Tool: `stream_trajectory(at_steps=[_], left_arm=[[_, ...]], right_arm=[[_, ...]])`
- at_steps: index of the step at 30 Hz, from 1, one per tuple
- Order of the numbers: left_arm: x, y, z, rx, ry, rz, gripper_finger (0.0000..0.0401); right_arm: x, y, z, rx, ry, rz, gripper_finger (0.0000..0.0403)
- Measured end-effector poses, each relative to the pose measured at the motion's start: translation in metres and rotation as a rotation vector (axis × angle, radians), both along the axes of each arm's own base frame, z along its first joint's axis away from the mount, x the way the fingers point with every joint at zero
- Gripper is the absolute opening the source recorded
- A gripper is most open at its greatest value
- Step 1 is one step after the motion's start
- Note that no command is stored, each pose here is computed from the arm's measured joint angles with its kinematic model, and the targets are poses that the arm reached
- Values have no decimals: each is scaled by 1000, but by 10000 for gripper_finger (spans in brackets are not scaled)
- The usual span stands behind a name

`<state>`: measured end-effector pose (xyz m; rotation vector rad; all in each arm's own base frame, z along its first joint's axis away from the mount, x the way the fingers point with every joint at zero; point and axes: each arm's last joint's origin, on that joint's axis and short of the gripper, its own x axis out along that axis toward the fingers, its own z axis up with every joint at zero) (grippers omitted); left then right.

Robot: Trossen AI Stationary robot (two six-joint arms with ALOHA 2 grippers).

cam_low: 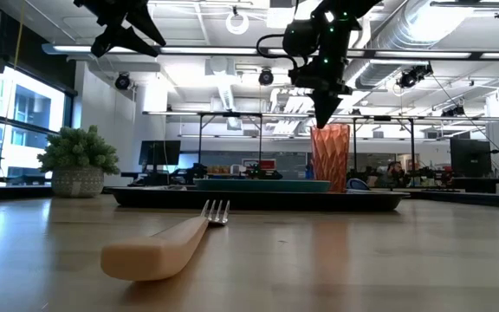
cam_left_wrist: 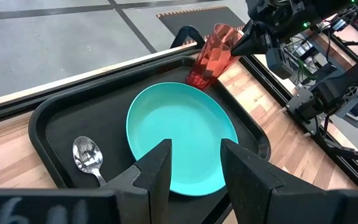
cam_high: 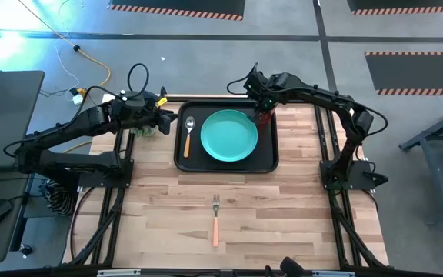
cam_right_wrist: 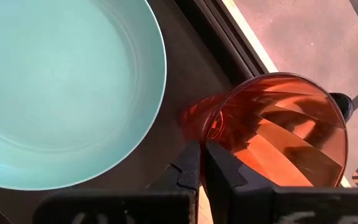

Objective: Pick and place plate/cup/fork/spoon on tray
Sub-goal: Adjust the orange glass

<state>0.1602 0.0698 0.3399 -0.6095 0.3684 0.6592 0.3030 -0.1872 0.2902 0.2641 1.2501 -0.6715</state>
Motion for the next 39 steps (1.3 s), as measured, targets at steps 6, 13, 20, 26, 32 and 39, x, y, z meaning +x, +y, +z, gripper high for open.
stream_trajectory(at_steps=[6,13,20,26,32,39], left_arm=[[0,0,0,0,0,0,129],[0,0,0,0,0,0,129],[0,0,0,0,0,0,129],[0,0,0,0,0,0,129],[0,0,0,0,0,0,129],[0,0,0,0,0,0,129]], right_arm=[[0,0,0,-2,5,12,1],[0,0,0,5,1,11,12],[0,0,0,-8,7,3,64],[-1,-1,1,-38,23,-7,74],[0,0,1,-26,12,-5,74],[0,0,1,-22,4,-22,74]])
